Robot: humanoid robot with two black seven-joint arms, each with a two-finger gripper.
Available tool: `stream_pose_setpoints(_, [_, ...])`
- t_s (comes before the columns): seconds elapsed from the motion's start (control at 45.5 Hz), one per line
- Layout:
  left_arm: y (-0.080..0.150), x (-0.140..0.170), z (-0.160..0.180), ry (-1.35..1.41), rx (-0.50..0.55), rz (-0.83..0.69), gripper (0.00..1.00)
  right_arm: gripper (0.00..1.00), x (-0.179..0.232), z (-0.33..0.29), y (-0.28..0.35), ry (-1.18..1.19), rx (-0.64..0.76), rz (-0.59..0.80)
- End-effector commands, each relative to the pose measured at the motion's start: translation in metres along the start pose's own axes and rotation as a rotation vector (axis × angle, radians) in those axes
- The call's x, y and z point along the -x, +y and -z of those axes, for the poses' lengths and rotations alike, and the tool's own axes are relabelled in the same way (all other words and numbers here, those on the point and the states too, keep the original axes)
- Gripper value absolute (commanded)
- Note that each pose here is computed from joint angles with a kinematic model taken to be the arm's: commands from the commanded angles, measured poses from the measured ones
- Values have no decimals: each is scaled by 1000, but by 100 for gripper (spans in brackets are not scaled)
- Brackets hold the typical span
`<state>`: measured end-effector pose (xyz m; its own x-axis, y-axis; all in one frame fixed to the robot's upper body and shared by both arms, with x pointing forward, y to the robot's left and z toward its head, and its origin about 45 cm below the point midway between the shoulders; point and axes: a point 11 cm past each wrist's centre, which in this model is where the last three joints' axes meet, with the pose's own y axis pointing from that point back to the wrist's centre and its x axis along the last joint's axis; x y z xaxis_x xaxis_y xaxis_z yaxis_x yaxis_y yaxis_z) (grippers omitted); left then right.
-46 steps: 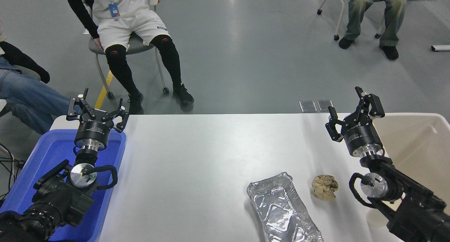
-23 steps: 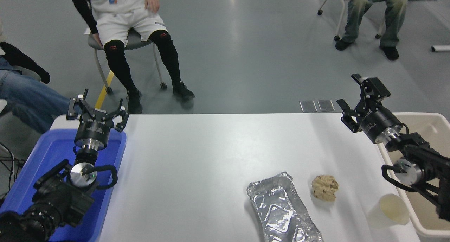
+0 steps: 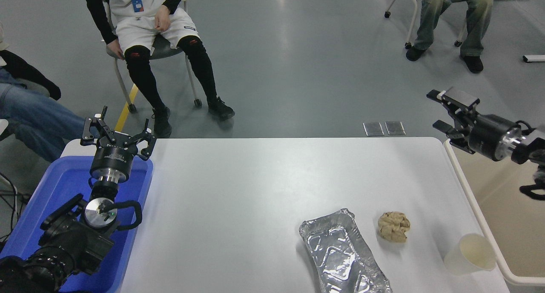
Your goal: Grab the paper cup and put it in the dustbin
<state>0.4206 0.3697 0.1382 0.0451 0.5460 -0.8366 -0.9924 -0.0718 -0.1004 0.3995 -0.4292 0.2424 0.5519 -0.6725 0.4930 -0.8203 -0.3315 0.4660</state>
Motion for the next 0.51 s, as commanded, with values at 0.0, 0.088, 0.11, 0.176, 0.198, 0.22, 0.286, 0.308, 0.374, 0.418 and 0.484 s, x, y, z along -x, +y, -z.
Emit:
stream_pose_setpoints(0.0, [0, 0, 0, 1, 0, 0, 99, 100, -22, 13, 24, 127, 84, 36])
stream_pose_setpoints(0.088, [0, 0, 0, 1, 0, 0, 99, 100, -21, 21, 28, 139, 89, 61])
stream_pose_setpoints(0.11, [0, 0, 0, -1, 1, 0, 99, 100, -21, 24, 29, 145, 93, 68])
stream_pose_setpoints(0.176, [0, 0, 0, -1, 1, 0, 99, 100, -20, 31, 34, 154, 102, 94])
stream_pose_setpoints(0.198, [0, 0, 0, -1, 1, 0, 99, 100, -19, 34, 36, 154, 105, 106])
stream_pose_setpoints(0.22, [0, 0, 0, -1, 1, 0, 99, 100, -18, 38, 38, 153, 105, 117])
stream_pose_setpoints(0.286, [0, 0, 0, -1, 1, 0, 99, 100, -17, 49, 47, 148, 116, 158])
stream_pose_setpoints(0.308, [0, 0, 0, -1, 1, 0, 99, 100, -15, 51, 50, 145, 127, 181])
stream_pose_setpoints(0.374, [0, 0, 0, -1, 1, 0, 99, 100, -16, 57, 58, 158, 191, 257])
stream_pose_setpoints(0.418, [0, 0, 0, -1, -1, 0, 99, 100, -22, 64, 65, 181, 240, 296])
stream_pose_setpoints(0.484, [0, 0, 0, -1, -1, 0, 99, 100, -35, 86, 69, 238, 261, 303])
